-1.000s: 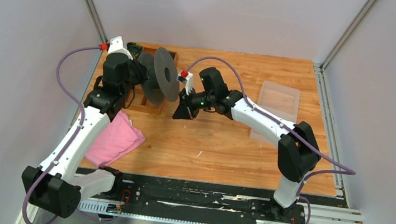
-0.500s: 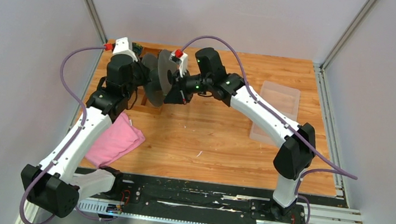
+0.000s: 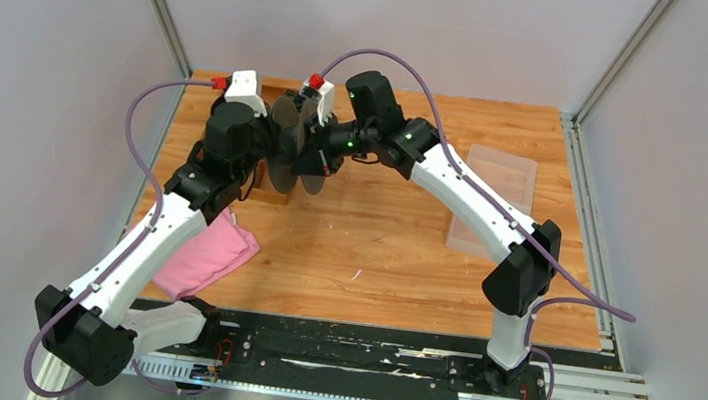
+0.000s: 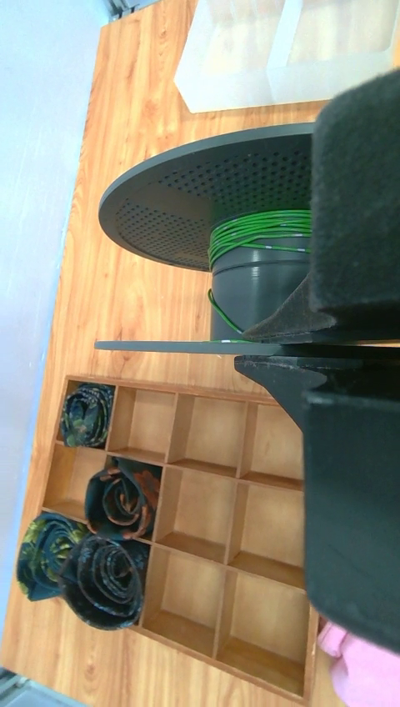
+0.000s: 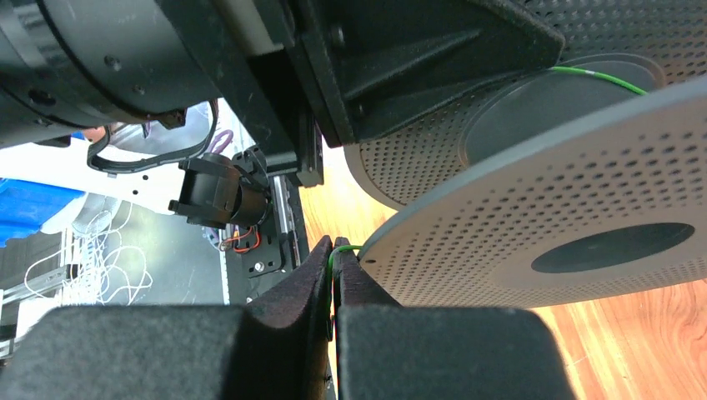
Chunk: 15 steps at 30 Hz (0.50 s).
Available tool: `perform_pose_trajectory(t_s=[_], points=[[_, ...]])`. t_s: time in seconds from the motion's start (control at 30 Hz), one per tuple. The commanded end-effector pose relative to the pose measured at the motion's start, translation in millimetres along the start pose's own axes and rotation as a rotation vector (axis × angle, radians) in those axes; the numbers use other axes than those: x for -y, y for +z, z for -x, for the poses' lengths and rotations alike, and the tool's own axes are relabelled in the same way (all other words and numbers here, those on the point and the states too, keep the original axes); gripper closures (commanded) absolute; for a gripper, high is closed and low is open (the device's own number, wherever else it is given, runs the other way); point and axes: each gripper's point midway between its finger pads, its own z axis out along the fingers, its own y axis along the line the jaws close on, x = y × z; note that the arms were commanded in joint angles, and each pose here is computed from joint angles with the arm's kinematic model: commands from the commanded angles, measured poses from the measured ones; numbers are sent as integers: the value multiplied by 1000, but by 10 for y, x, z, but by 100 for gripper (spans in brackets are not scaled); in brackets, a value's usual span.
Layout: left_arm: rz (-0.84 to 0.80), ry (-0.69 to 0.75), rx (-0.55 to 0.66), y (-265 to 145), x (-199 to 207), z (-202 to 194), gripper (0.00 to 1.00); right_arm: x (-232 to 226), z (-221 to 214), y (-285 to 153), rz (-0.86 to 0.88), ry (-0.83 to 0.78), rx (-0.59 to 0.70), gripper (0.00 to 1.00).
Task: Wrap the cables
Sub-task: Wrap the cable around the cable reel.
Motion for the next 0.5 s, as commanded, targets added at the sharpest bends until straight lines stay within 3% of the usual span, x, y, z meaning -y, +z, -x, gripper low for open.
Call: perform_pose_trajectory(t_s=[0.0,0.47], points=[[-47,42,102,-26,159,272,100,-86,161,7,8,-14,27,99],[-127,119,108,-46,314,199,100,-121,212,-62,-5,-29,36,94]])
